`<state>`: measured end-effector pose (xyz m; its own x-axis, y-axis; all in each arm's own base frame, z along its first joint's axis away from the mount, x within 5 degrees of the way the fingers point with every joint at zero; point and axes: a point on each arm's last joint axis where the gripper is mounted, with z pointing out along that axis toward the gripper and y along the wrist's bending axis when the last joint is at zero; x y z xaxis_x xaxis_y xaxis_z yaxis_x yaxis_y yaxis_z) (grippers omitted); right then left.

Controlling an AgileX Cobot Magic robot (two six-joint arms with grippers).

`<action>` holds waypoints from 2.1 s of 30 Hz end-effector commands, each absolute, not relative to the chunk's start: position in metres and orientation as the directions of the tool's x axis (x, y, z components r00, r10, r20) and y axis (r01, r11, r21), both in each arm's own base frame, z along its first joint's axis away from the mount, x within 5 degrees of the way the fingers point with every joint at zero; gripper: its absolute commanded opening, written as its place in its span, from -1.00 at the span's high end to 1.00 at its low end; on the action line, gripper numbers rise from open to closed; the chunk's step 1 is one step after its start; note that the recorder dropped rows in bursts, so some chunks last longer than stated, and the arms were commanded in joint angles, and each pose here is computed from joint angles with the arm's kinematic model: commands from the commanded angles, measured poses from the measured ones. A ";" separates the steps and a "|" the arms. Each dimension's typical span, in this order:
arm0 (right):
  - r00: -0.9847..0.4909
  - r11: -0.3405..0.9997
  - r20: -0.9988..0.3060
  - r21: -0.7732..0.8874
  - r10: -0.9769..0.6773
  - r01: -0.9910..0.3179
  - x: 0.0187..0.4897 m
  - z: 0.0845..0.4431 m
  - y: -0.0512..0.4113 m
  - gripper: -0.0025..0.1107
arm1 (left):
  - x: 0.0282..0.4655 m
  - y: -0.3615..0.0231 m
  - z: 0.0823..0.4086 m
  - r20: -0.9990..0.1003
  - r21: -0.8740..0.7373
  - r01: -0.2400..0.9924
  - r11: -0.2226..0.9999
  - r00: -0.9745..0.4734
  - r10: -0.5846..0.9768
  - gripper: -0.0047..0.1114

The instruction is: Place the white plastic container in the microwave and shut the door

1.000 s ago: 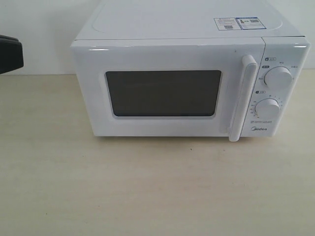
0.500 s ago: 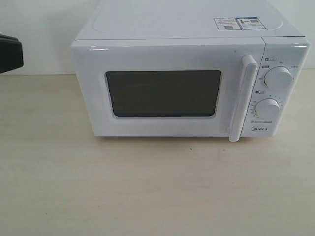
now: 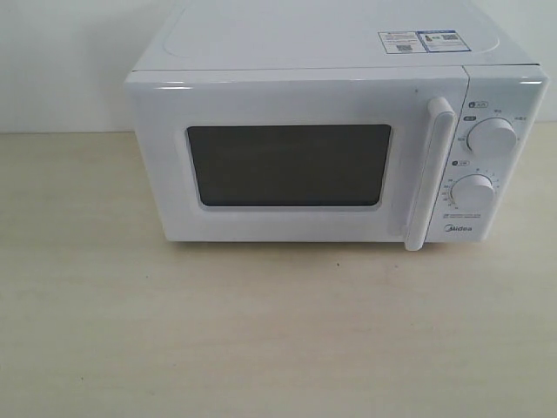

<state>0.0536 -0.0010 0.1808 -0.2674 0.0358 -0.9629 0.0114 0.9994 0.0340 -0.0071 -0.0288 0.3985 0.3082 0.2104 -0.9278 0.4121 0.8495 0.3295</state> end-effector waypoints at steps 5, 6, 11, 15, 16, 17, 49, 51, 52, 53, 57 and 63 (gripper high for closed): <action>-0.257 1.000 -0.966 0.023 0.026 0.014 0.053 0.182 -0.001 0.96 | -0.056 -0.014 0.394 -0.934 0.224 0.290 0.930 0.335 0.120 0.85; -0.250 1.000 -0.968 0.023 0.026 0.013 0.054 0.183 -0.001 0.96 | -0.058 -0.012 0.395 -0.941 0.197 0.284 0.938 0.324 0.099 0.85; -0.251 1.000 -0.968 0.022 0.024 0.013 0.054 0.182 -0.001 0.96 | -0.057 0.003 0.396 -0.963 -0.014 0.178 0.984 0.263 -0.061 0.85; -0.251 1.000 -0.968 0.022 0.024 0.013 0.054 0.182 -0.001 0.96 | -0.053 0.020 0.387 -0.952 -0.261 0.024 0.965 0.160 -0.261 0.85; -0.251 1.000 -0.968 0.022 0.024 0.013 0.054 0.182 -0.001 0.96 | -0.052 0.021 0.385 -0.951 -0.269 0.010 0.963 0.152 -0.267 0.85; -0.251 1.000 -0.968 0.022 0.024 0.013 0.054 0.182 -0.001 0.96 | -0.048 0.019 0.382 -0.955 -0.255 0.019 0.967 0.150 -0.255 0.85; -0.236 1.000 -0.971 0.026 0.028 0.012 0.054 0.184 -0.001 0.96 | 0.055 0.001 0.191 -0.980 0.118 0.010 0.993 -0.162 0.118 0.85; -0.236 1.000 -0.971 0.026 0.028 0.012 0.054 0.184 -0.001 0.96 | 0.054 0.001 0.186 -0.969 0.131 0.017 0.991 -0.209 0.132 0.85; -0.236 1.000 -0.971 0.026 0.028 0.012 0.054 0.184 -0.001 0.96 | 0.054 0.001 0.185 -0.966 0.132 0.017 0.991 -0.220 0.133 0.85; -0.236 1.000 -0.971 0.026 0.028 0.012 0.054 0.184 -0.001 0.96 | 0.054 0.001 0.185 -0.966 0.132 0.018 0.991 -0.221 0.133 0.85; -0.236 1.000 -0.971 0.026 0.028 0.012 0.054 0.184 -0.001 0.96 | 0.054 0.001 0.185 -0.966 0.132 0.018 0.991 -0.221 0.133 0.85; -0.236 1.000 -0.971 0.026 0.028 0.012 0.054 0.184 -0.001 0.96 | 0.054 0.001 0.185 -0.967 0.126 0.016 0.992 -0.221 0.126 0.85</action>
<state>0.0540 -0.0009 0.1824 -0.2504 0.0376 -0.9674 0.0099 0.9993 0.0362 0.0544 0.0012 0.1867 -0.2169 0.1348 -0.9668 0.0162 0.9908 0.1345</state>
